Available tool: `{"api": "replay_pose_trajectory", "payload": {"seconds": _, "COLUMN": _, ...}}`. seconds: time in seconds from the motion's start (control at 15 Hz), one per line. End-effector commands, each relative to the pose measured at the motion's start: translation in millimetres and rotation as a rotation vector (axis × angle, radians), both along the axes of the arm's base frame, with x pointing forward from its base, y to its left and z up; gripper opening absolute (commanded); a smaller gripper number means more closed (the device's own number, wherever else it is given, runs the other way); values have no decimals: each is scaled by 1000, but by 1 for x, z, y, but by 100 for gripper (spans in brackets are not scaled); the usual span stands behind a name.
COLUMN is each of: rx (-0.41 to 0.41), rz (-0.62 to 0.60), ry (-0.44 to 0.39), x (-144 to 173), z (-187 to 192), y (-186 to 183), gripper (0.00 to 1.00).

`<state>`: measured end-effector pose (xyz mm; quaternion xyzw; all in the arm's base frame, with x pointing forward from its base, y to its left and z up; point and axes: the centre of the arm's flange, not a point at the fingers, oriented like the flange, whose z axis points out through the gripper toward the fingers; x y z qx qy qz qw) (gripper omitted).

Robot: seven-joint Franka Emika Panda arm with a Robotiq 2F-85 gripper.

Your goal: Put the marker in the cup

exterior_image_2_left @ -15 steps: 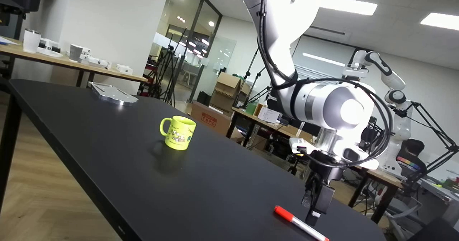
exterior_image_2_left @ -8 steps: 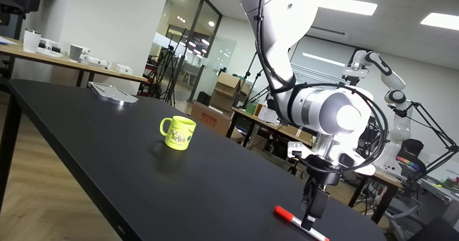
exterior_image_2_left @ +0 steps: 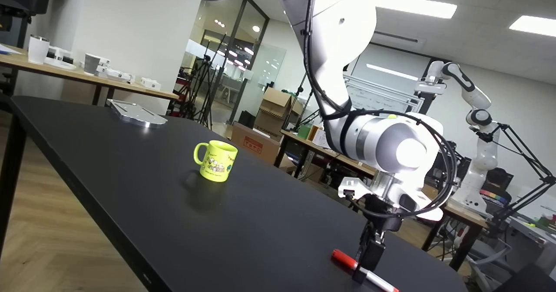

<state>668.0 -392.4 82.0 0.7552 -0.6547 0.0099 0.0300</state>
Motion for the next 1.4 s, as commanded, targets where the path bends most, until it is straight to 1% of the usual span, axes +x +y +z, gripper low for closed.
{"api": "replay_pose_trajectory", "payload": {"seconds": 0.0, "rx": 1, "rz": -39, "ry": -24, "x": 2, "z": -2, "y": 10, "gripper": 40}}
{"api": "replay_pose_trajectory", "payload": {"seconds": 0.2, "rx": -1, "rz": -40, "ry": -27, "x": 4, "z": 1, "y": 12, "gripper": 20}}
{"api": "replay_pose_trajectory", "payload": {"seconds": 0.33, "rx": 10, "rz": -24, "ry": -1, "x": 5, "z": 0, "y": 13, "gripper": 6}}
{"api": "replay_pose_trajectory", "payload": {"seconds": 0.4, "rx": 24, "rz": -10, "ry": 15, "x": 6, "z": -1, "y": 14, "gripper": 2}}
{"api": "replay_pose_trajectory", "payload": {"seconds": 0.47, "rx": 44, "rz": 1, "ry": 21, "x": 7, "z": 0, "y": 16, "gripper": 6}}
{"api": "replay_pose_trajectory", "payload": {"seconds": 0.67, "rx": 143, "rz": 20, "ry": 10, "x": 12, "z": 12, "y": 28, "gripper": 6}}
{"api": "replay_pose_trajectory", "payload": {"seconds": 0.8, "rx": 211, "rz": 23, "ry": -5, "x": 18, "z": 20, "y": 45, "gripper": 6}}
{"api": "replay_pose_trajectory", "payload": {"seconds": 0.93, "rx": 261, "rz": 40, "ry": -9, "x": 24, "z": 28, "y": 66, "gripper": 6}}
{"api": "replay_pose_trajectory", "payload": {"seconds": 1.13, "rx": 309, "rz": 79, "ry": 30, "x": 34, "z": 42, "y": 100, "gripper": 6}}
{"api": "replay_pose_trajectory", "payload": {"seconds": 1.33, "rx": 331, "rz": 116, "ry": 55, "x": 40, "z": 67, "y": 127, "gripper": 6}}
